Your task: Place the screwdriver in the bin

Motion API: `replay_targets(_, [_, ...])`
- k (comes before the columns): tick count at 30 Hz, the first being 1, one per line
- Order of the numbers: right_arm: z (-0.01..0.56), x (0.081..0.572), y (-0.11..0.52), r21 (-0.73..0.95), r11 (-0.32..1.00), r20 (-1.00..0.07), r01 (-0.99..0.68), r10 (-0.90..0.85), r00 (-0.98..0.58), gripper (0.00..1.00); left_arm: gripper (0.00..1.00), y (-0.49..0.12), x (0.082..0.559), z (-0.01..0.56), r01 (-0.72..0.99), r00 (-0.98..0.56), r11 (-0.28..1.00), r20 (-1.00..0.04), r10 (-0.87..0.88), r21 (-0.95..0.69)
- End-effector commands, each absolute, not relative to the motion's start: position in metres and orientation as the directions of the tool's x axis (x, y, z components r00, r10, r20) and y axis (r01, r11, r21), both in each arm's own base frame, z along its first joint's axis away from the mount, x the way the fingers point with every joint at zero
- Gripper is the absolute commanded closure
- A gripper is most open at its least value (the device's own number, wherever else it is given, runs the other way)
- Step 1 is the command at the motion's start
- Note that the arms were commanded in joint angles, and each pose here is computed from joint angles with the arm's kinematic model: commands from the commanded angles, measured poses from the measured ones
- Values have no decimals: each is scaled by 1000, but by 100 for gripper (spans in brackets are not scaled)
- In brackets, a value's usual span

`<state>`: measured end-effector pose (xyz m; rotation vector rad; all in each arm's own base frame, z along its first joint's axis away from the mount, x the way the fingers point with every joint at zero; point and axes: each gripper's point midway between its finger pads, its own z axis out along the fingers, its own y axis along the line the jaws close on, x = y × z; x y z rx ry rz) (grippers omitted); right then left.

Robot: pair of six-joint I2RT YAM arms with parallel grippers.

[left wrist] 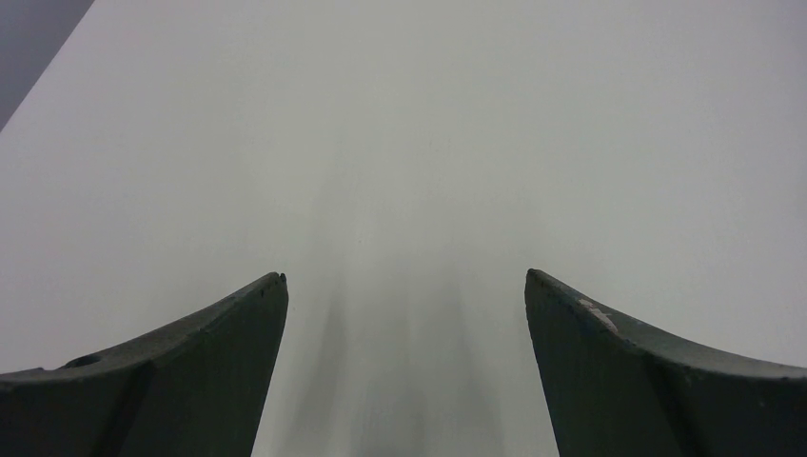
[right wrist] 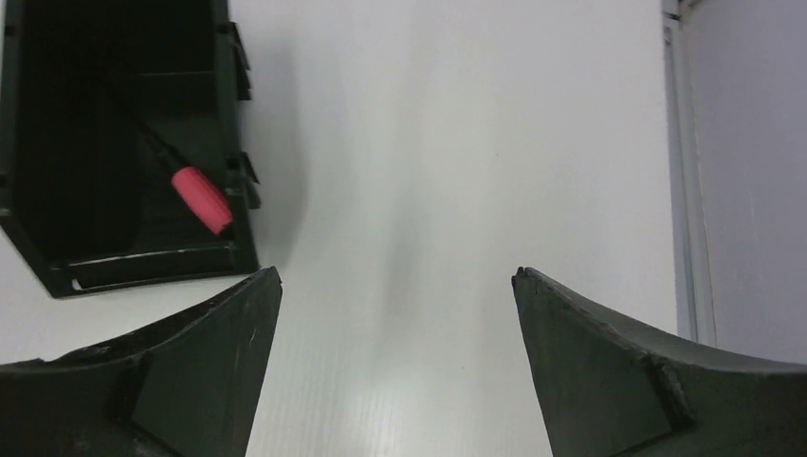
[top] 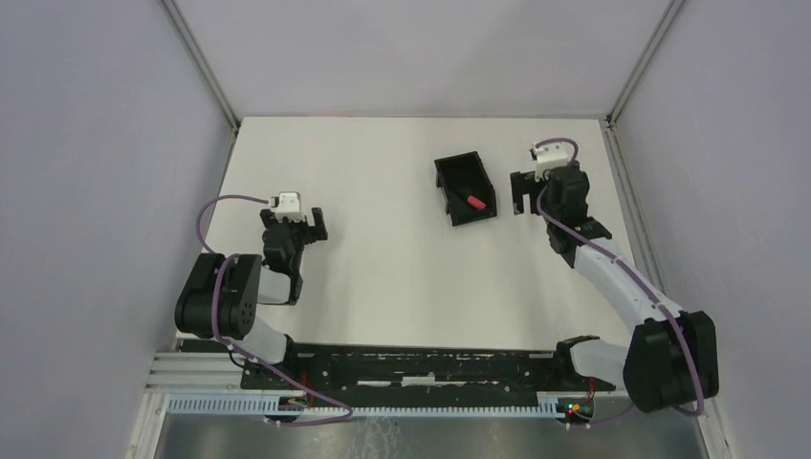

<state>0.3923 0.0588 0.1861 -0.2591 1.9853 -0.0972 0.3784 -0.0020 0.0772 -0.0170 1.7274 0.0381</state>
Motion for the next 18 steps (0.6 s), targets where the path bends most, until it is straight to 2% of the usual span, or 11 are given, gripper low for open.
replay_targets(1, [202, 380, 30, -128, 991, -969, 29, -119, -216, 2, 0, -2, 380, 87, -36, -122, 999, -992, -11, -7])
replay_targets(11, [143, 320, -6, -110, 981, -986, 160, -87, -143, 2, 0, -2, 380, 88, -35, -120, 999, -993, -11, -7])
replay_targets(18, [132, 313, -9, -115, 979, -985, 165, -90, -149, 2, 0, -2, 380, 87, -37, -122, 999, -992, -11, -7])
